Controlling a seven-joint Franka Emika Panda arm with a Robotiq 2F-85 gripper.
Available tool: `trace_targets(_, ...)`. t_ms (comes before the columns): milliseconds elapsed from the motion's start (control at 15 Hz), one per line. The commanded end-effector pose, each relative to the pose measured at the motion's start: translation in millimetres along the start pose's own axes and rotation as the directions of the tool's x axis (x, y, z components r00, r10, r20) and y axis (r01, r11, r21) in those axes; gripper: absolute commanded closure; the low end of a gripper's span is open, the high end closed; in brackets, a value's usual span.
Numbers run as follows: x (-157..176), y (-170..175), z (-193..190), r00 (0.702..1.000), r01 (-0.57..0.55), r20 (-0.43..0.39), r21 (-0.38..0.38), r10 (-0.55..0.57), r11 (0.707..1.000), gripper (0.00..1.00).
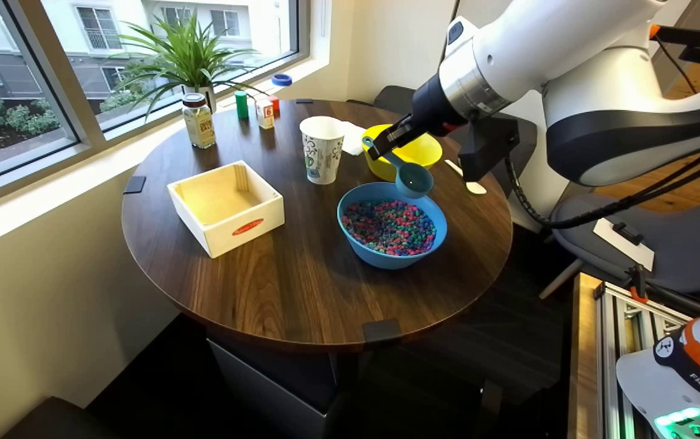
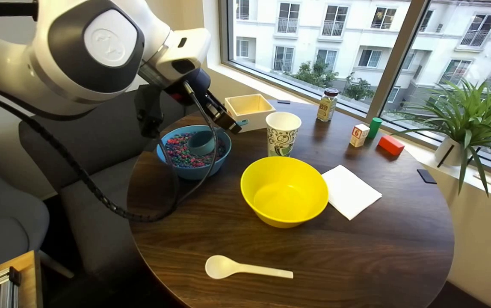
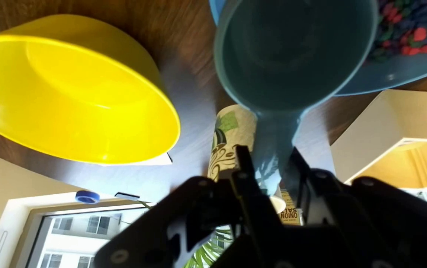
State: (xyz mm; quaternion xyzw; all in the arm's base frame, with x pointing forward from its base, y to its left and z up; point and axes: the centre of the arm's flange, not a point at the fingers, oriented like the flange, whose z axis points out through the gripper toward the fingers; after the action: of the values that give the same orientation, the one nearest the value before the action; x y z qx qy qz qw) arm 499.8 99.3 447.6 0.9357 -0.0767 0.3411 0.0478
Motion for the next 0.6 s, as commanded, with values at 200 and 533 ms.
trace_targets(200, 3.3, -7.5, -1.4, 1.000, 0.015, -0.013, -0.002, -0.015, 1.000, 0.94)
trace_targets(533, 10.1, -36.3, -5.1, 0.994, 0.078, -0.074, -0.010, -0.078, 0.997, 0.94)
